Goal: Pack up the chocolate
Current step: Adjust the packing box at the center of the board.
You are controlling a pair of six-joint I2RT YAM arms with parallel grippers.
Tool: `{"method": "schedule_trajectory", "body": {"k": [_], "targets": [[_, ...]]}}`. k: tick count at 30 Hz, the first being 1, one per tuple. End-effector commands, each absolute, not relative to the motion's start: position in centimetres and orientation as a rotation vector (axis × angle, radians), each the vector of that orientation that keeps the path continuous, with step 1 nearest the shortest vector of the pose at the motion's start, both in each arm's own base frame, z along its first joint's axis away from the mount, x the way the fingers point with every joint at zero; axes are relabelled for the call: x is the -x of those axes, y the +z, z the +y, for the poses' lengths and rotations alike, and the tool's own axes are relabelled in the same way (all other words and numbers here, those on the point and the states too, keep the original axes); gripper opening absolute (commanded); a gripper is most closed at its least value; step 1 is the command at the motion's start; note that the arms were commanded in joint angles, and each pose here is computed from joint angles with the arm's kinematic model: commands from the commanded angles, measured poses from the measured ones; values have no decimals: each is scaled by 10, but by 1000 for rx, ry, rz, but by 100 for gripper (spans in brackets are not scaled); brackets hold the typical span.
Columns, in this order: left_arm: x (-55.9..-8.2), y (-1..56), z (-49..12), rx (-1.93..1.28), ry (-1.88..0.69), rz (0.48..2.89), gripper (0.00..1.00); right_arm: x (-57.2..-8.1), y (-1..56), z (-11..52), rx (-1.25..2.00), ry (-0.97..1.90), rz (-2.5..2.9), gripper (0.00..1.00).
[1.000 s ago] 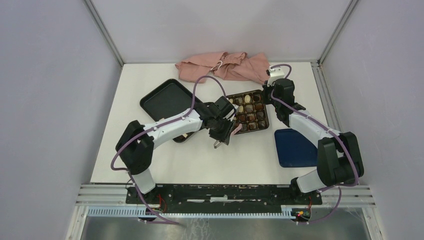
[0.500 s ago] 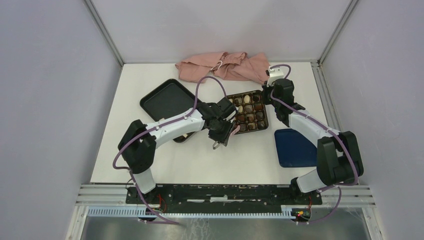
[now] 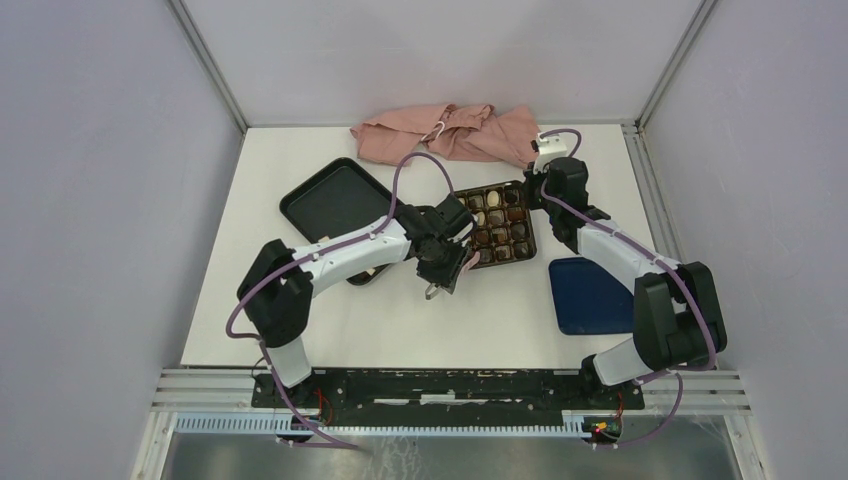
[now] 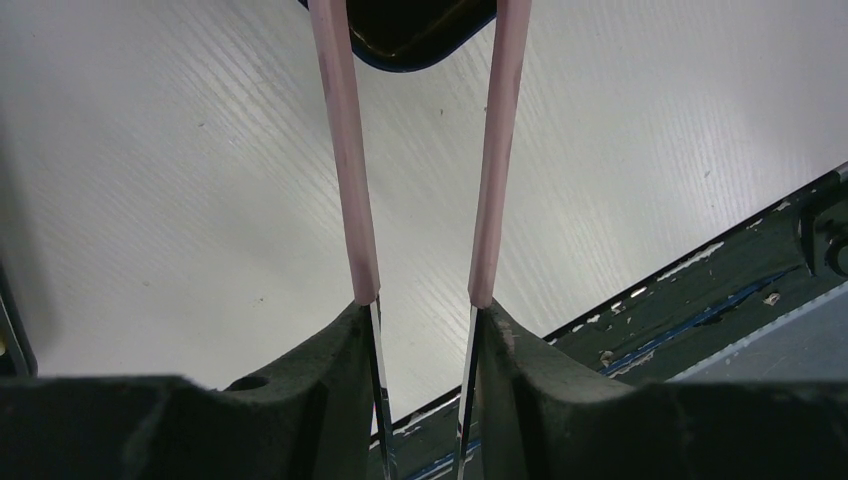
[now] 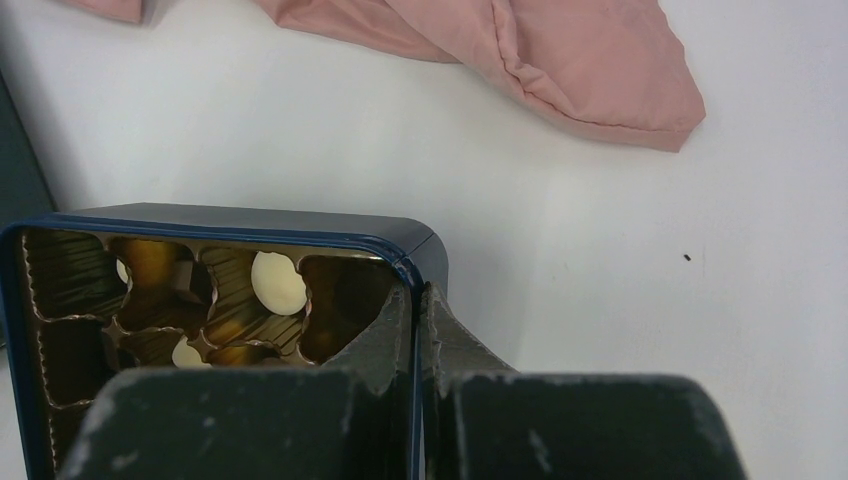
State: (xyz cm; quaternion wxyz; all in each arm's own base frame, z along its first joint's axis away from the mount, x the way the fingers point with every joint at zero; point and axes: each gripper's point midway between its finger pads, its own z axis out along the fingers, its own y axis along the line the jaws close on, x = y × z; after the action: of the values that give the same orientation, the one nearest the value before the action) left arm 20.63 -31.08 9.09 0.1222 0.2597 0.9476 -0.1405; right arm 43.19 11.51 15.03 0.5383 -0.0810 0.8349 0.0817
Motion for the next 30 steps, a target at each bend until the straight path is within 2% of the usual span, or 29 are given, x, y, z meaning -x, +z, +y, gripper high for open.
{"method": "schedule_trajectory", "body": {"k": [1, 10, 21, 30], "targets": [[-215, 100, -320, -706, -408, 2747, 44, -443, 176, 124, 189, 252, 1884, 0], [-216, 101, -318, -706, -394, 2742, 48, -444, 176, 124, 189, 254, 1885, 0], [-222, 142, -325, -646, -507, 2619, 42, -444, 171, 120, 224, 265, 1897, 0], [-230, 168, -297, -509, -447, 2512, 42, -442, 176, 116, 259, 368, 1862, 0]]}}
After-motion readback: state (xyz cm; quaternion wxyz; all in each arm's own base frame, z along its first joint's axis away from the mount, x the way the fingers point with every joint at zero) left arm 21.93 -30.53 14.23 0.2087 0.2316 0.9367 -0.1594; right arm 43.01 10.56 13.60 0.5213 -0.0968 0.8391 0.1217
